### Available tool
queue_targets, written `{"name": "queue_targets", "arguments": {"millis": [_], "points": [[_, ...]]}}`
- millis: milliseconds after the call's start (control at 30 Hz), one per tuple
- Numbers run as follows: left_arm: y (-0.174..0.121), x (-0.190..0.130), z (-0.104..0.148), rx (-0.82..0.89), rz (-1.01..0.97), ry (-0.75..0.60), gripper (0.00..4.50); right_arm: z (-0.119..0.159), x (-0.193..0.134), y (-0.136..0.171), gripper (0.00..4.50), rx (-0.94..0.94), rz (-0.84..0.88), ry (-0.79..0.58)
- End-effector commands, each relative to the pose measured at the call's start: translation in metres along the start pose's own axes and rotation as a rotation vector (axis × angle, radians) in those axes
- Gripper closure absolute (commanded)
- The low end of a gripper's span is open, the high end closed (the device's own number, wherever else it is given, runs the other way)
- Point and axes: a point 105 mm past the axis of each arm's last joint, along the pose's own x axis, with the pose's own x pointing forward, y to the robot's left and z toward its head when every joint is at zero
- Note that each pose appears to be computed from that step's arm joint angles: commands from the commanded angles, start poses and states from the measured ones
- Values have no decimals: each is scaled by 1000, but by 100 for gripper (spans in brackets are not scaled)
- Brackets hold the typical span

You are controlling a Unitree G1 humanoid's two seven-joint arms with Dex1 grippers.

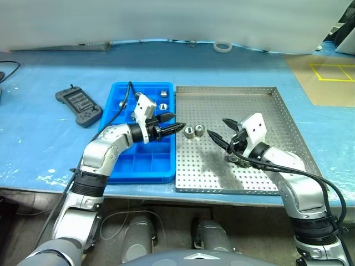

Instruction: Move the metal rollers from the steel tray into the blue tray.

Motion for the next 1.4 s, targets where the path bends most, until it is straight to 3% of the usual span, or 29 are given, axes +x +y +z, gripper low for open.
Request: {"name": "queue_targets", "arguments": {"millis": [33,200,267,500,800,1400], "points": [[-7,6,12,52,-42,-11,136,10,-3,-2,102,-39,-4,-29],[15,28,18,134,49,70,136,15,2,-3,102,-34,-7,-53],[12,34,24,161,3,76,136,10,3,-4,102,-43,-18,-38],[13,65,41,259,-115,279,136,9,6,-3,102,-35,-44,-52],[23,81,-5,306,-193,587,136,8,2,2,102,-6,-119,-71],[28,88,-64,233,-85,772,136,-4,-4,2,102,15,-225,-59]]}}
